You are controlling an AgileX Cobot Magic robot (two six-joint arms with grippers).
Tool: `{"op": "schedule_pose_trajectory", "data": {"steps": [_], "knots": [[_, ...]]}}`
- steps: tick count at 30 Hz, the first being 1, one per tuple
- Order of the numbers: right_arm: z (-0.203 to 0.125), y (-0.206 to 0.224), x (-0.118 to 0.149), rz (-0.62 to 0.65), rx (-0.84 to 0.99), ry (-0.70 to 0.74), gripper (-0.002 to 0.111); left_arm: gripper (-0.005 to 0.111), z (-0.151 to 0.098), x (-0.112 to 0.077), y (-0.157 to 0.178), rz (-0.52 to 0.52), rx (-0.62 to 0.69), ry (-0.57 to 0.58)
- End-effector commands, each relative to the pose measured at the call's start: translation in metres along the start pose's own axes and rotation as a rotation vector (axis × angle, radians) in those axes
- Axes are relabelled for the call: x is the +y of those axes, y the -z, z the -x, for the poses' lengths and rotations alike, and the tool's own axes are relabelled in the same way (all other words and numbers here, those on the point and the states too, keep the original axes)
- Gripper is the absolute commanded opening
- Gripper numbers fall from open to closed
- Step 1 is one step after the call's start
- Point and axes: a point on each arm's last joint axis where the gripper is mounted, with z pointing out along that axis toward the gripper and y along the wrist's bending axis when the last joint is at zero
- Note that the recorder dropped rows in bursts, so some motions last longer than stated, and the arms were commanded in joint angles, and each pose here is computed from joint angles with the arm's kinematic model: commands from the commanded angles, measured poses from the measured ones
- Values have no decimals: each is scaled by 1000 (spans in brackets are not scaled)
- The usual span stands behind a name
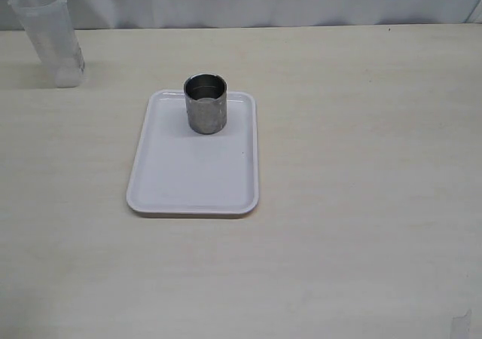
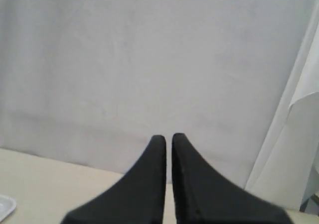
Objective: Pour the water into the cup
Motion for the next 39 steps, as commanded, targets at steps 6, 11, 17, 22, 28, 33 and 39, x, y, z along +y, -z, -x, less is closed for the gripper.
{"op": "schedule_pose_trajectory", "data": {"steps": [6,11,17,22,28,33,39], "knots": [[-20,3,2,18,215,-18,4,0,0,0,0,0,-5,11],[-31,6,4,31,336,-82,4,0,0,0,0,0,-5,11],[-41,10,7,31,463,-211,4,0,0,0,0,0,-5,11],[-41,10,7,28,462,-223,4,0,0,0,0,0,-5,11],[-41,10,7,27,466,-209,4,0,0,0,0,0,-5,11],[-42,11,7,28,476,-209,4,0,0,0,0,0,-5,11],[-42,11,7,28,479,-209,4,0,0,0,0,0,-5,11]]}}
